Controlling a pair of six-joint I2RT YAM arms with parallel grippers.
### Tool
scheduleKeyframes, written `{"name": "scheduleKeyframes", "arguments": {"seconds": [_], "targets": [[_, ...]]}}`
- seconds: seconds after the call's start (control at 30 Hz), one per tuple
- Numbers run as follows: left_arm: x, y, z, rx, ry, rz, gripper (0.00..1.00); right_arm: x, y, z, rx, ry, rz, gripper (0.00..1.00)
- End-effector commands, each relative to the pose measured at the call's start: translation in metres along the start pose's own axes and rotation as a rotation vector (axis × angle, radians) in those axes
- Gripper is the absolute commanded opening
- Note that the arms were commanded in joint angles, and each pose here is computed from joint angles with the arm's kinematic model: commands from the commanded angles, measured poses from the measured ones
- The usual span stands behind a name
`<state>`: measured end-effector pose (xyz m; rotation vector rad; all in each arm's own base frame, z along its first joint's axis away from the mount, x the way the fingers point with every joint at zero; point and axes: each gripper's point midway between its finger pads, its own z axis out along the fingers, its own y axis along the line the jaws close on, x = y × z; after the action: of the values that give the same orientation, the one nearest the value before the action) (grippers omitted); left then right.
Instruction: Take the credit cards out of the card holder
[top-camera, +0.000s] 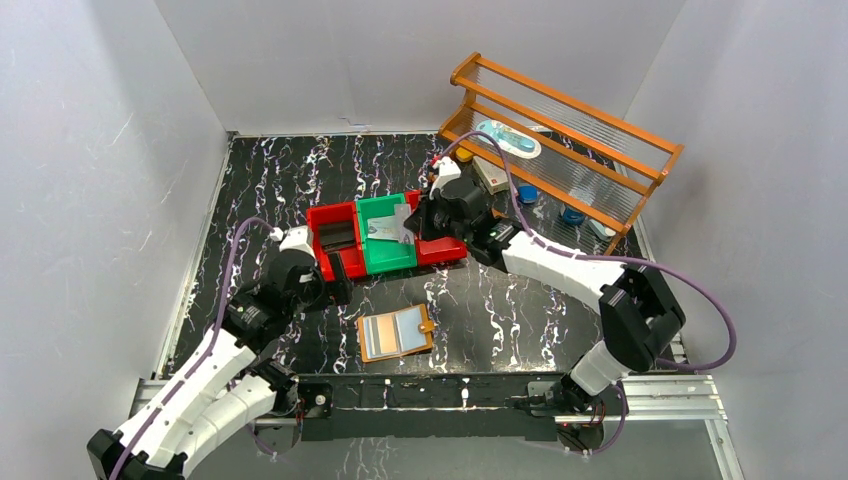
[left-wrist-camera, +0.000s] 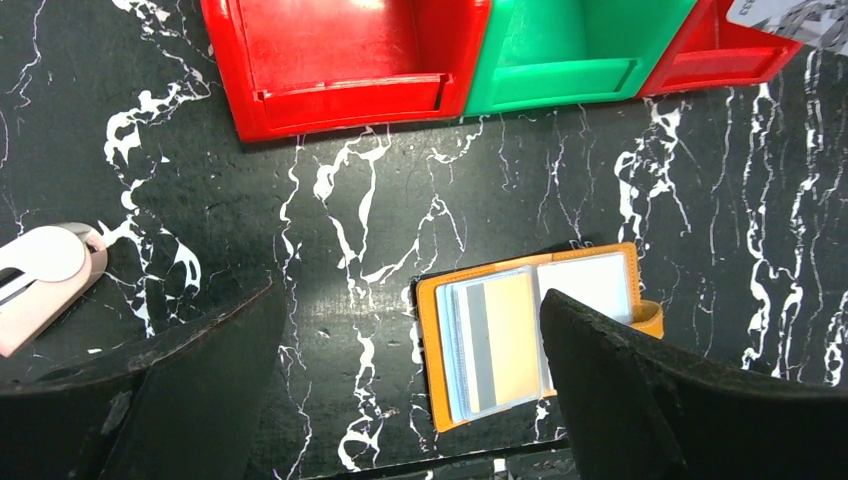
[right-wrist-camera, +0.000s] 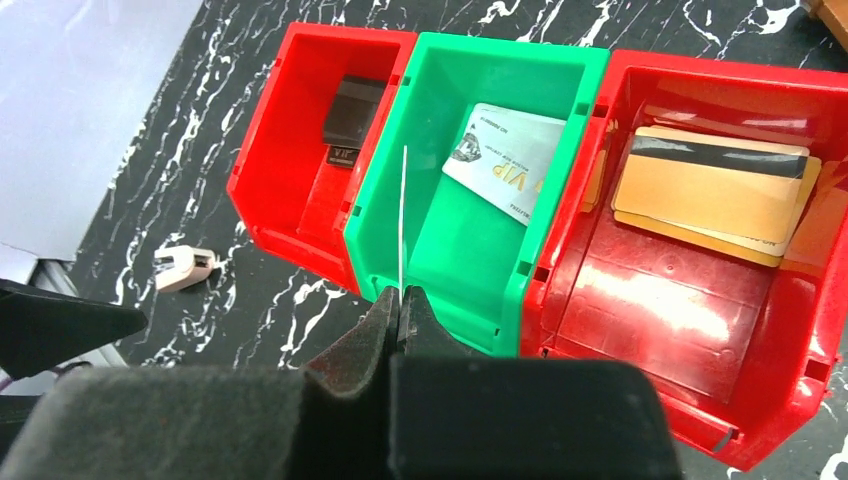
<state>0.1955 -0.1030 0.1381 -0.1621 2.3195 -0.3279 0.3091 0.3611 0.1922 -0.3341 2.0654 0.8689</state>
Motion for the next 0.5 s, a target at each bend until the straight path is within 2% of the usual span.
{"name": "scheduleKeyframes", "arguments": {"seconds": [0.0,0.17,0.3,0.47], "targets": [[-0.008,0.004,0.001,-0.038,-0.005,-0.009,0.98,-0.021,0.003,0.006,-0.003,-0.049,-0.120,0.00],[-0.015,0.022,0.009,-0.122,-0.007,-0.057,0.98,-0.021,0.003,0.023,-0.014,-0.015,-0.207,0.00],[-0.024,0.028,0.012,-0.172,-0.009,-0.033,0.98,-0.012,-0.004,0.049,0.000,0.041,-0.286,0.00],[-0.029,0.045,0.015,-0.257,-0.037,-0.005,0.98,-0.004,-0.007,0.079,0.039,0.064,-0.547,0.00]]}}
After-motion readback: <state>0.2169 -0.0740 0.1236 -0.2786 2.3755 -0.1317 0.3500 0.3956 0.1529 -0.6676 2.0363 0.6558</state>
